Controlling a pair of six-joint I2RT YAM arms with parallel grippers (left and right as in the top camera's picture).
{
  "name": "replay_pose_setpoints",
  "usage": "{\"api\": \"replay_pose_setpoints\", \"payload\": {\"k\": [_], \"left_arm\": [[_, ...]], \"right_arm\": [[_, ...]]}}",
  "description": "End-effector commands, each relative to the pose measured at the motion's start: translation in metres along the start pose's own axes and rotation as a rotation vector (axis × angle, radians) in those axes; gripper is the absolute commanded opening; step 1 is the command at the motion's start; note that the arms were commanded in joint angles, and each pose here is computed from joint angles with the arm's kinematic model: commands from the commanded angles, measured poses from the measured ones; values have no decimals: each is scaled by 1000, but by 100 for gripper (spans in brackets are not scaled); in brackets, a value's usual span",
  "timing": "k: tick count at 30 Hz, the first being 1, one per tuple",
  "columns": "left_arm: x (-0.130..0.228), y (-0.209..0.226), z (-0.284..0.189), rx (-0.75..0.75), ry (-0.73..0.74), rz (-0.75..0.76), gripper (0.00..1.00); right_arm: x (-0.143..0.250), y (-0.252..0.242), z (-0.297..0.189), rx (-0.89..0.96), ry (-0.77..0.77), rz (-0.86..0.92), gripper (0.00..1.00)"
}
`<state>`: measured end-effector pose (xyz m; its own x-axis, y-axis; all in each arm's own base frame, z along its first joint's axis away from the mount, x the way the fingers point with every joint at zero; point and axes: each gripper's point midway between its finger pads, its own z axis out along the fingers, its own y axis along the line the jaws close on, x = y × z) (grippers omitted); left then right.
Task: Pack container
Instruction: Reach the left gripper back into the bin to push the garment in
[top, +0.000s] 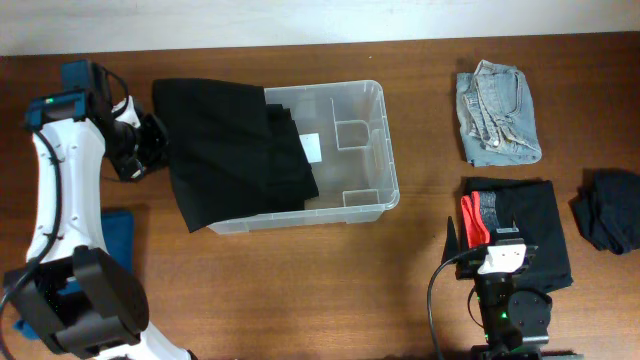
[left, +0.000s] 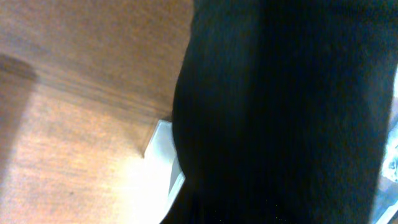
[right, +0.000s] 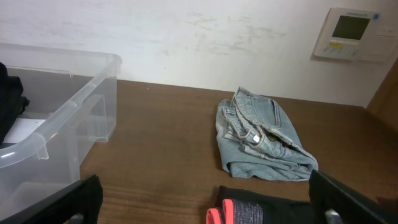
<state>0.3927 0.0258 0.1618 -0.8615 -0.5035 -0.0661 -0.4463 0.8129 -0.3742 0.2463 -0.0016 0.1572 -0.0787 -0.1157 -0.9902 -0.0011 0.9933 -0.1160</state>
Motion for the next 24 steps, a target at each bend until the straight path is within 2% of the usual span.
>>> {"api": "replay_pose_setpoints", "payload": {"k": [1, 7, 11, 17, 24], "left_arm": [[-2, -3, 6, 20, 3, 23, 1], [-13, -8, 4, 35, -44, 58, 1], [-18, -12, 0, 42, -63, 131, 0], [-14, -36, -7, 164, -55, 284, 1], [-11, -44, -8, 176, -62, 396, 1]], "right_arm": [[2, -2, 0, 12, 2, -3, 98], [2, -2, 0, 12, 2, -3, 98], [2, -2, 0, 12, 2, -3, 98], [2, -2, 0, 12, 2, -3, 98], [2, -2, 0, 12, 2, -3, 98]]}}
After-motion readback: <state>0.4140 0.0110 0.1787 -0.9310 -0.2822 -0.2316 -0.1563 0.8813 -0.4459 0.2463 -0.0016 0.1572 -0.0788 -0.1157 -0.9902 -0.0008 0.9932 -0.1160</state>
